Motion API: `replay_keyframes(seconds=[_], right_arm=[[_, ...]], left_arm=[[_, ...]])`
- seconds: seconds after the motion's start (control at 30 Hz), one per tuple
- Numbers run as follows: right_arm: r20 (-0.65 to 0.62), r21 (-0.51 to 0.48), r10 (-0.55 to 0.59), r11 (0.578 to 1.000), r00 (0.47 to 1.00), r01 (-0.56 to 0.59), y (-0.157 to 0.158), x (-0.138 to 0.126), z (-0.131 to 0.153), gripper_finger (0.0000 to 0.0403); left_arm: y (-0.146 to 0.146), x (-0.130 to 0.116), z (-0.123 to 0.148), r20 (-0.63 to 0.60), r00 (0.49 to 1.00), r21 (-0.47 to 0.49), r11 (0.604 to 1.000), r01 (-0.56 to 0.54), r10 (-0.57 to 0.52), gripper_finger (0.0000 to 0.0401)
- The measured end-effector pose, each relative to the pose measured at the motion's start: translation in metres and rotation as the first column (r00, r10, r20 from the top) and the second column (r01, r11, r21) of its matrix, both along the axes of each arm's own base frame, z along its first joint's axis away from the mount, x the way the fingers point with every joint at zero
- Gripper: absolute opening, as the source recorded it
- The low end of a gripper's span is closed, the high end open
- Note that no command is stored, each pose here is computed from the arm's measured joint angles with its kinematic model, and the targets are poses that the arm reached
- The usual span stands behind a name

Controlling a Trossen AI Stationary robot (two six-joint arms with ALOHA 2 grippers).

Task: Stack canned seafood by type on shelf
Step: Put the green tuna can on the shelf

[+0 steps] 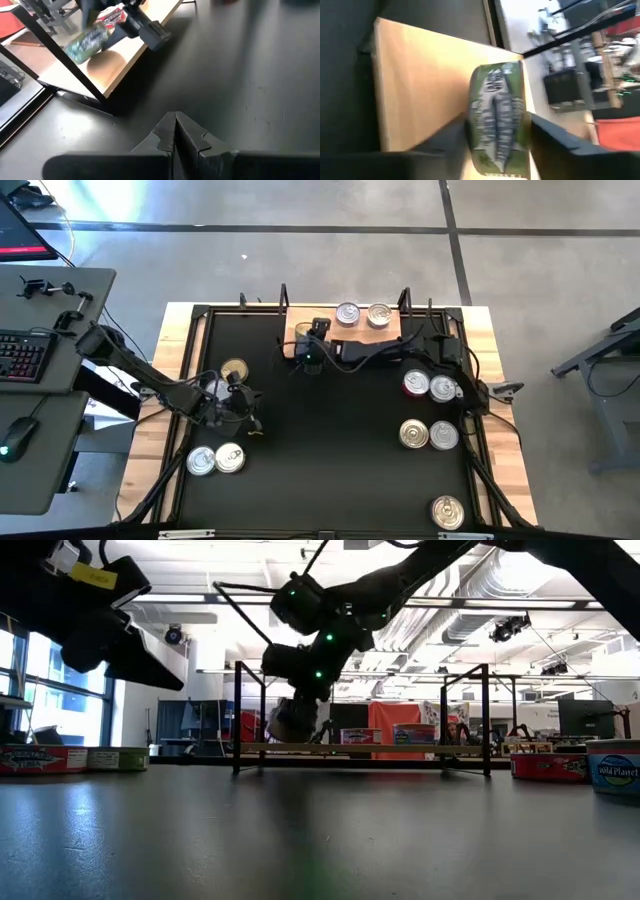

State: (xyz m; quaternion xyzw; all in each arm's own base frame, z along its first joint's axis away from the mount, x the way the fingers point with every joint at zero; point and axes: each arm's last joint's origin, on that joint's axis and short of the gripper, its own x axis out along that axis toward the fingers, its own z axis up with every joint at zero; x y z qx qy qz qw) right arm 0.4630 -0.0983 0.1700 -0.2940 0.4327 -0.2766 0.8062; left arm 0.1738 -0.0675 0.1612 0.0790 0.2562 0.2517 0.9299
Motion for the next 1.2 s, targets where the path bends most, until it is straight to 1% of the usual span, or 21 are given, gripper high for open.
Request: replay_keyframes(seconds=[0.07,0.13,0.2,0.3,0.4,0.47,0.57,0.63,0.7,0.77,0.8,0.9,0.97,1.07,1.2], right_arm=[[0.003,0.001,-0.009,1.0,1.0,0.009,-0.003,0.002,0.006,0.026],[0.009,-0.001,-0.017,1.0,1.0,0.017,-0.004,0.005,0.015,0.0297],[-0.007,0.01,-0.01,1.0,1.0,0.01,-0.004,0.007,0.024,0.0312],[-0.011,0.102,0.012,0.995,1.0,-0.011,-0.005,0.008,0.037,0.0307],[0.017,0.224,0.002,0.975,1.0,-0.006,-0.013,0.007,0.051,0.0278],[0.03,0.305,-0.032,0.952,0.999,0.022,-0.024,0.003,0.056,0.0252],[0.072,0.433,-0.087,0.9,0.994,0.048,-0.042,-0.003,0.055,0.0201],[0.091,0.505,-0.132,0.86,0.987,0.069,-0.053,-0.007,0.053,0.0161],[0.105,0.548,-0.176,0.832,0.979,0.091,-0.064,-0.009,0.048,0.0119],[0.09,0.581,-0.205,0.805,0.975,0.115,-0.075,-0.011,0.036,0.0078],[0.098,0.593,-0.214,0.797,0.972,0.116,-0.081,-0.011,0.032,0.0059],[0.107,0.598,-0.233,0.792,0.967,0.124,-0.094,-0.012,0.025,0.0013],[0.123,0.593,-0.243,0.796,0.962,0.125,-0.101,-0.012,0.022,0.0006],[0.148,0.589,-0.254,0.799,0.956,0.121,-0.106,-0.012,0.023,0.0018],[0.163,0.586,-0.26,0.802,0.952,0.118,-0.11,-0.012,0.025,0.0022]], left_arm=[[0.0,0.0,0.0,0.0,1.0,-0.001,1.0,0.0,0.0,0.0001],[0.0,0.0,0.0,0.004,1.0,-0.005,1.0,-0.002,0.002,0.0001],[0.0,0.0,0.0,0.009,1.0,-0.013,1.0,-0.007,0.007,0.0001],[0.0,0.0,0.0,0.012,1.0,-0.018,1.0,-0.01,0.01,0.0001],[-0.001,0.0,0.0,0.012,1.0,-0.018,1.0,-0.007,0.007,0.0001],[-0.001,-0.001,0.0,0.012,1.0,-0.019,1.0,-0.003,0.003,0.0001],[-0.002,-0.001,0.0,0.012,1.0,-0.018,1.0,0.003,-0.002,0.0001],[-0.003,-0.001,0.0,0.011,1.0,-0.018,1.0,0.008,-0.007,0.0001],[-0.003,-0.001,0.0,0.012,1.0,-0.018,1.0,0.008,-0.008,0.0001],[-0.003,-0.001,0.0,0.012,1.0,-0.019,1.0,0.008,-0.008,0.0001],[-0.003,-0.001,0.0,0.012,1.0,-0.019,1.0,0.008,-0.008,0.0001],[-0.003,-0.001,0.0,0.013,1.0,-0.019,1.0,0.008,-0.008,0.0001],[-0.003,-0.001,0.0,0.013,1.0,-0.019,1.0,0.008,-0.008,0.0001],[-0.003,-0.001,0.0,0.013,1.0,-0.019,1.0,0.008,-0.008,0.0001],[-0.003,-0.001,0.0,0.013,1.0,-0.019,1.0,0.008,-0.008,0.0001]])
